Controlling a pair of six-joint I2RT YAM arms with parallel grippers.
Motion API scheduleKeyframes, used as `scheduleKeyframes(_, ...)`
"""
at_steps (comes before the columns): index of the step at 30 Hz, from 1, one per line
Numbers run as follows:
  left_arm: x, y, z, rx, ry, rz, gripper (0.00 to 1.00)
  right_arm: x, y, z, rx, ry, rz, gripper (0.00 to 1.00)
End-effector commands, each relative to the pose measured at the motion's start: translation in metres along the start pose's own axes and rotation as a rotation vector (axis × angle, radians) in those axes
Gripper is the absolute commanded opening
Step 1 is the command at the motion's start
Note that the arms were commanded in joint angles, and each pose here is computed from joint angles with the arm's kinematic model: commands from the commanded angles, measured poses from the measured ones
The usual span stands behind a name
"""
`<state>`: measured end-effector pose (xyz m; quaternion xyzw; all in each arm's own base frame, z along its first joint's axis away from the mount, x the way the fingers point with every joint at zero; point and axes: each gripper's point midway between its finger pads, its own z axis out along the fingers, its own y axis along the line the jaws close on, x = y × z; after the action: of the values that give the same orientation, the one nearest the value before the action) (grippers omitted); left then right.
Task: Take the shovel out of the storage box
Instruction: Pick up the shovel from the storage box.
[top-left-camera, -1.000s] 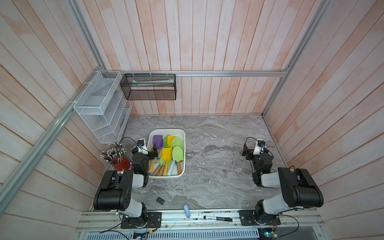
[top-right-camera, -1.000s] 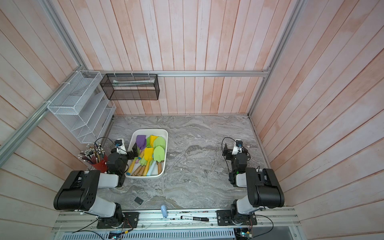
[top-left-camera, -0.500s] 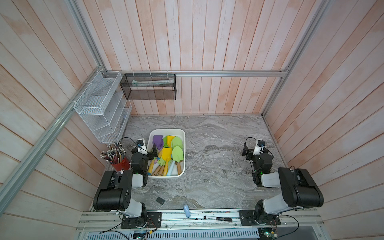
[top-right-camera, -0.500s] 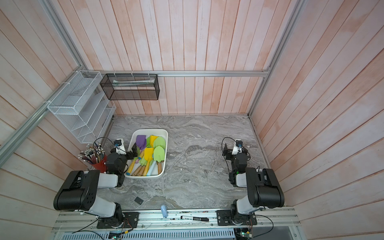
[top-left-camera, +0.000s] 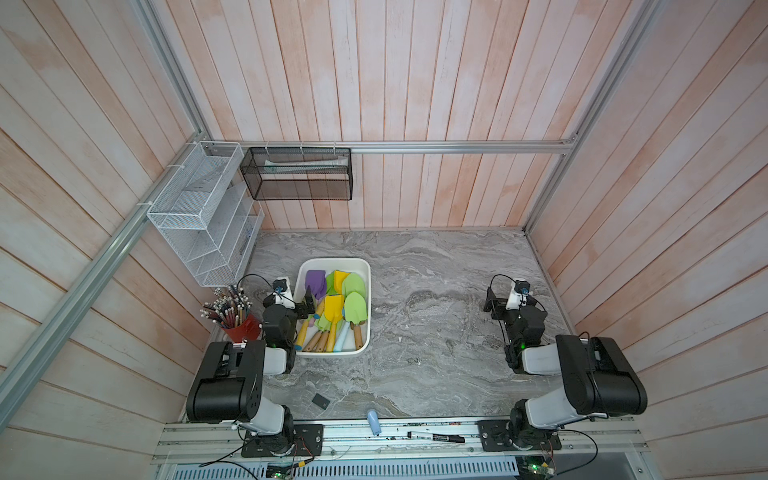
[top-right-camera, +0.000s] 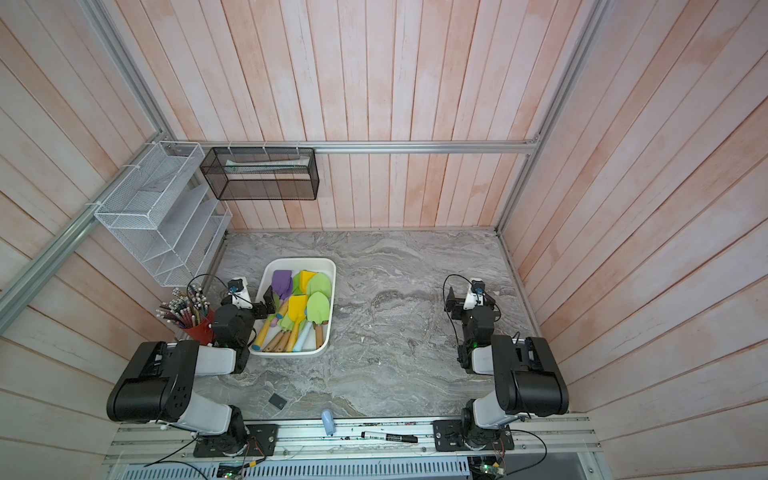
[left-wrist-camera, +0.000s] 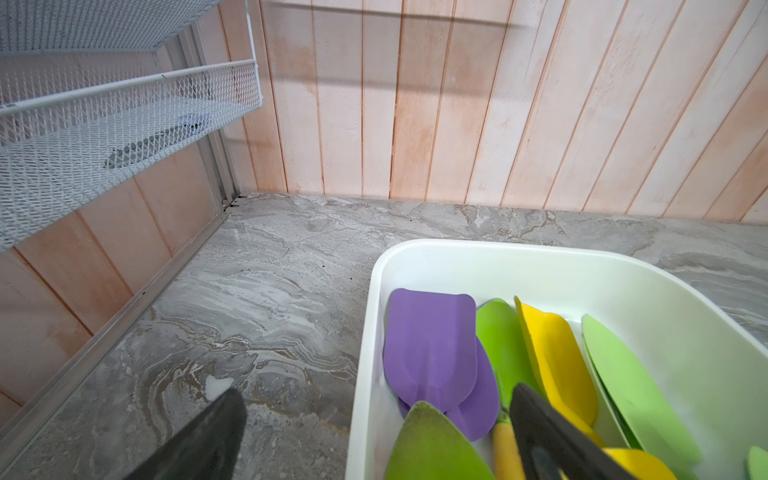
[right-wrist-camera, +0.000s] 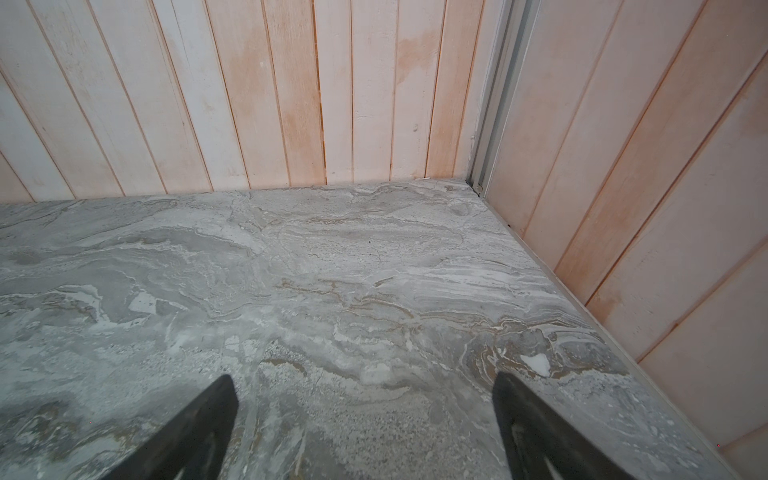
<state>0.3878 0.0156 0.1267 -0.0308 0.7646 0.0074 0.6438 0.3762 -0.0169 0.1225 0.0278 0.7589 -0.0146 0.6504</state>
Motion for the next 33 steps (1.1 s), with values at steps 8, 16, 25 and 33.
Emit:
scheduleKeyframes(8, -0.040, 0.027, -0.027, -0.238, -0.070, -0.076, 1.00, -0.022, -0.027, 0.001, 0.241, 0.009, 0.024, 0.98)
scheduleKeyframes(16, -0.053, 0.026, -0.048, -0.313, -0.054, -0.222, 1.00, -0.026, -0.067, 0.011, 0.628, 0.177, 0.256, 0.98)
scheduleKeyframes(25, -0.057, -0.025, -0.056, -0.185, 0.099, -0.248, 1.00, -0.053, -0.019, 0.016, 0.433, 0.258, 0.314, 0.98)
scheduleKeyframes(33, -0.039, -0.064, -0.077, -0.037, 0.286, -0.244, 0.88, -0.060, 0.054, -0.007, 0.076, 0.357, 0.310, 0.98)
